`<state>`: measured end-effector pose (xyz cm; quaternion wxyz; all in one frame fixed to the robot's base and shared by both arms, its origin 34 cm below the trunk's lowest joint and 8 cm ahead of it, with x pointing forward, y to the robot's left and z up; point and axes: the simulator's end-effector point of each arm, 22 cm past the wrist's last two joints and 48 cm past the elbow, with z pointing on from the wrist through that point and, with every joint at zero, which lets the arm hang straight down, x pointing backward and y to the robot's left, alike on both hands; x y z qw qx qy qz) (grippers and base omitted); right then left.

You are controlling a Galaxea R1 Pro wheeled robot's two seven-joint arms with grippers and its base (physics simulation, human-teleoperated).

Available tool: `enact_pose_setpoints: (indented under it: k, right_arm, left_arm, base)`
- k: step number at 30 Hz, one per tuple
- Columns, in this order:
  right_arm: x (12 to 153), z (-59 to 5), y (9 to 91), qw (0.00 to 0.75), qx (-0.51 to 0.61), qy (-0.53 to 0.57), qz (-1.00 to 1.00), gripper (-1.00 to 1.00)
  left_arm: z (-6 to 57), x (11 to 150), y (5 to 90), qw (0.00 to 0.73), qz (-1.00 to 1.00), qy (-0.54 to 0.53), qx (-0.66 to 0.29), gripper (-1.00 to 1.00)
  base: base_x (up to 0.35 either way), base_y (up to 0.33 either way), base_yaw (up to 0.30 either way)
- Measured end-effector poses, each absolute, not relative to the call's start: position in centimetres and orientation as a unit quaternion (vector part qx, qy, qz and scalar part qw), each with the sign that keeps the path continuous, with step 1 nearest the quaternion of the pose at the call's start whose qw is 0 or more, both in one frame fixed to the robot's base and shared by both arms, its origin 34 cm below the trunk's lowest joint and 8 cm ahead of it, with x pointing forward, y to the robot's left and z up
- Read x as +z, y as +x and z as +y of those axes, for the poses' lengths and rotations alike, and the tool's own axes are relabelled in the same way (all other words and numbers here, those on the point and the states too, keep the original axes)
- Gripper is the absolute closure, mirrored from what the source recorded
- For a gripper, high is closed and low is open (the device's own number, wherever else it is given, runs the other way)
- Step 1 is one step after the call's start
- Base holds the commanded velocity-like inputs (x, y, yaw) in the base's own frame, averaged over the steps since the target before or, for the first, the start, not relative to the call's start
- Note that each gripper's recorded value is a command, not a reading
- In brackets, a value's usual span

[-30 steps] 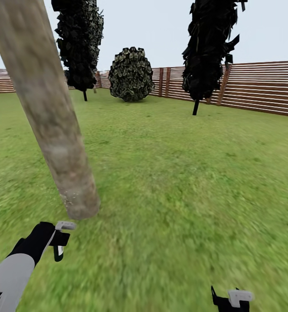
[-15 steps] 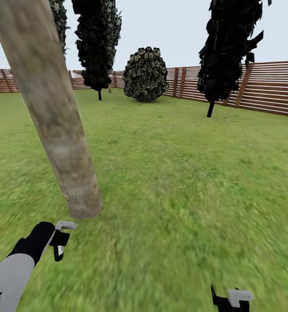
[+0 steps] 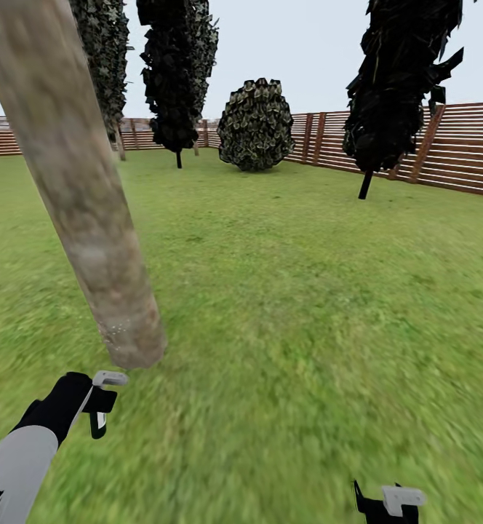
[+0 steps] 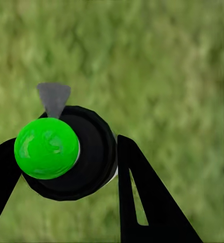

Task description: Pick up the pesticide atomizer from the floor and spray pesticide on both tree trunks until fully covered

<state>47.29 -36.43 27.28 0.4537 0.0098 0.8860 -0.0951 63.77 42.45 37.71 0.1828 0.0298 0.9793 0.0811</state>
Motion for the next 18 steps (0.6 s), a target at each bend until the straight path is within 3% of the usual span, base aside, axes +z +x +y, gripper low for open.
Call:
enact_pose_setpoints:
  k: [6, 18]
  right_arm:
    - [27.27, -36.38, 47.30, 0.454, -0.095, 0.009, 0.886, -1.00]
    - [27.29, -36.38, 47.31, 0.454, -0.095, 0.009, 0.886, -1.00]
  left_arm:
    - [42.56, 37.72, 63.72, 0.182, 0.979, 0.028, 0.081, 1.00]
    - [42.61, 37.75, 63.71, 0.182, 0.979, 0.028, 0.081, 1.00]
  base:
    - [0.001, -0.271, 0.051]
    - [0.149, -0.212, 0.269]
